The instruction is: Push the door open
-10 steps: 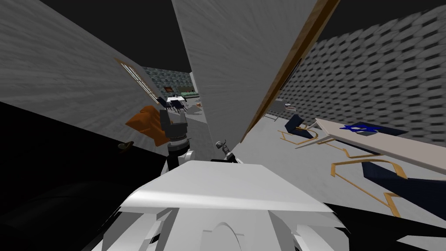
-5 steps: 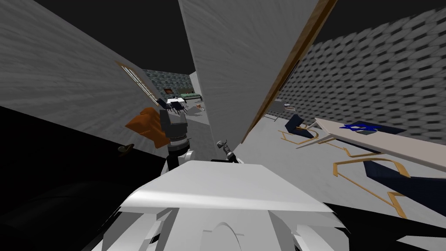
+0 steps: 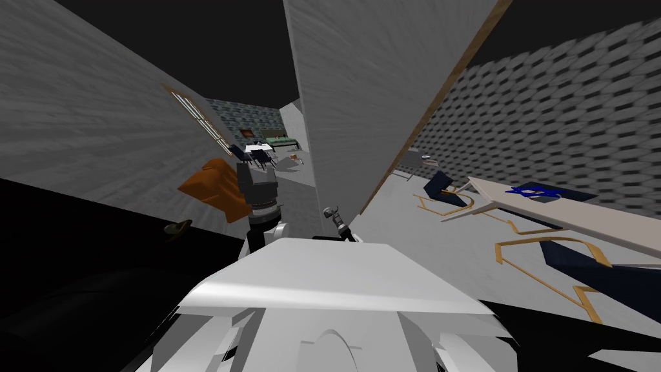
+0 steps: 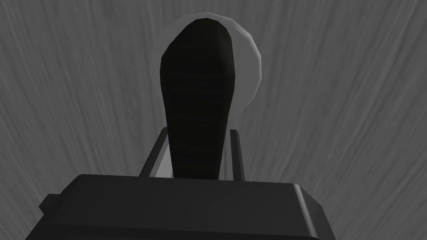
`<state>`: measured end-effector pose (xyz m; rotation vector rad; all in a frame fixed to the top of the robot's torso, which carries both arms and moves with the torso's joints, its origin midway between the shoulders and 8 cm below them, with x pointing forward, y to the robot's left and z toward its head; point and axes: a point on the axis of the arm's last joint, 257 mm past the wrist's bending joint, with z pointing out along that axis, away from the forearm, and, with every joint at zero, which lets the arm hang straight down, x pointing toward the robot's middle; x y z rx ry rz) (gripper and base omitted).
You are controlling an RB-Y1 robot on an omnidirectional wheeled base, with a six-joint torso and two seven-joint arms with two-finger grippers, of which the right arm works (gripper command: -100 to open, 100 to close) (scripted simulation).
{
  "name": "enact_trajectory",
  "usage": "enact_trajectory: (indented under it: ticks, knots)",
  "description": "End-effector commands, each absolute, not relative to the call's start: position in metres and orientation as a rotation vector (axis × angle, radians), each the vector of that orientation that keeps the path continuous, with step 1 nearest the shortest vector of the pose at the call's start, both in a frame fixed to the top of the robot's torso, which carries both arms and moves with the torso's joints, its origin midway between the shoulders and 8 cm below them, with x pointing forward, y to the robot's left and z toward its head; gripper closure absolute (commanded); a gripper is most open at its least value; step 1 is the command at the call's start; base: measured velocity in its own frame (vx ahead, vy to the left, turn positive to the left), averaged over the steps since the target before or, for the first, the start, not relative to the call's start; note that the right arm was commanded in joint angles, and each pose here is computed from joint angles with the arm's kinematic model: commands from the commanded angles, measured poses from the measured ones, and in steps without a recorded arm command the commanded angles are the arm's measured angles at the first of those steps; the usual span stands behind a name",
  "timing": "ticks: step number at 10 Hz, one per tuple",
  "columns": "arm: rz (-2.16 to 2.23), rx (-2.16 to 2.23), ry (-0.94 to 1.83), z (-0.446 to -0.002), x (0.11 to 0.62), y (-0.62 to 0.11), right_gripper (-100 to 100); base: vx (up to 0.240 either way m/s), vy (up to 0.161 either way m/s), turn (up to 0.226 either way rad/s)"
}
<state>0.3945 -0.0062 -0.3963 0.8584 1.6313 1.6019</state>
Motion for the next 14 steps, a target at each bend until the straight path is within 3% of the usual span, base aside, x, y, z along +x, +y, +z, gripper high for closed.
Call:
enact_trajectory:
  ticks: [1,7,14]
  knots:
    - [1.571,0.872,1.610,-0.396,0.405,-0.021,100,0.109,0.139,-0.055]
    - [1.502,0.927,1.551,-0.396,0.426,-0.054,100,0.128,0.146,-0.046]
    - [1.452,0.980,1.493,-0.394,0.441,-0.078,100,0.076,0.101,-0.036]
